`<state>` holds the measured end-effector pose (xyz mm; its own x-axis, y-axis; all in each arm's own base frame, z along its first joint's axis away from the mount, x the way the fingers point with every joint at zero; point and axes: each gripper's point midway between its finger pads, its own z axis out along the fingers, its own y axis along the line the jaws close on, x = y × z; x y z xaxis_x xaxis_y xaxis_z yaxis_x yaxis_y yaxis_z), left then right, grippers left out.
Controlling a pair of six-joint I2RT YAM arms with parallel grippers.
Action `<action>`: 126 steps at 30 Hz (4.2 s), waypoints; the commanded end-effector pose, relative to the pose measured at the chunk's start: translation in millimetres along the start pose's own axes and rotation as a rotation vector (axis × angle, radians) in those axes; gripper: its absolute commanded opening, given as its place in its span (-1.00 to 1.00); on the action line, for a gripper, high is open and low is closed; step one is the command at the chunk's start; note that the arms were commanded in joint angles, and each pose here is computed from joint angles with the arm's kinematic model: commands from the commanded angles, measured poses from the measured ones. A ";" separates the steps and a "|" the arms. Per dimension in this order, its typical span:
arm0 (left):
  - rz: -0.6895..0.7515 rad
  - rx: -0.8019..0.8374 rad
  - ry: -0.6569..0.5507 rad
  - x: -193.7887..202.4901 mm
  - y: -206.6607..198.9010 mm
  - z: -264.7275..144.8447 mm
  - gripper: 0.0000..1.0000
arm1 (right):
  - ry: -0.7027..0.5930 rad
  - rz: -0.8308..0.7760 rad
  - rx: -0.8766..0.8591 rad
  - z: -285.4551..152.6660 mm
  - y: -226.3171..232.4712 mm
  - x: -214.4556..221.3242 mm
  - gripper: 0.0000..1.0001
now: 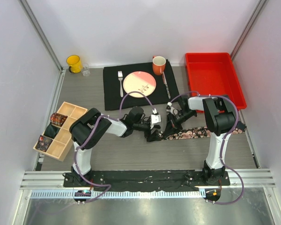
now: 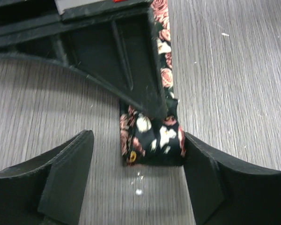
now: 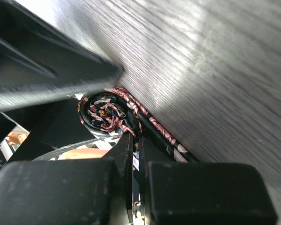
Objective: Roll the ties
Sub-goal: Roll the tie at the center of the board.
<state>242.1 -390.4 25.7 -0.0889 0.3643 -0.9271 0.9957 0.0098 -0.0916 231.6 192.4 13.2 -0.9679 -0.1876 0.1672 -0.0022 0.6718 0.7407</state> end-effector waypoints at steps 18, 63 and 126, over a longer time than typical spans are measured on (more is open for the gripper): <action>-0.078 0.013 0.316 66.2 -23.7 -41.6 -0.45 | -0.115 -0.136 -0.083 -13.7 59.6 -18.7 0.30; 0.073 -0.052 0.276 64.4 -19.0 -22.2 -0.41 | -0.051 -0.172 0.053 11.1 9.4 -28.0 -0.86; -0.096 -0.134 0.118 50.8 6.9 -47.5 0.49 | -0.001 -0.055 0.226 8.8 -39.6 -14.1 -0.98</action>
<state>255.1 -352.1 20.1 -0.0536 0.4579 -0.8874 0.9943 0.1063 -0.0051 238.9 202.7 13.4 -0.9645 -0.2158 0.1524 -0.0358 0.6782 0.7340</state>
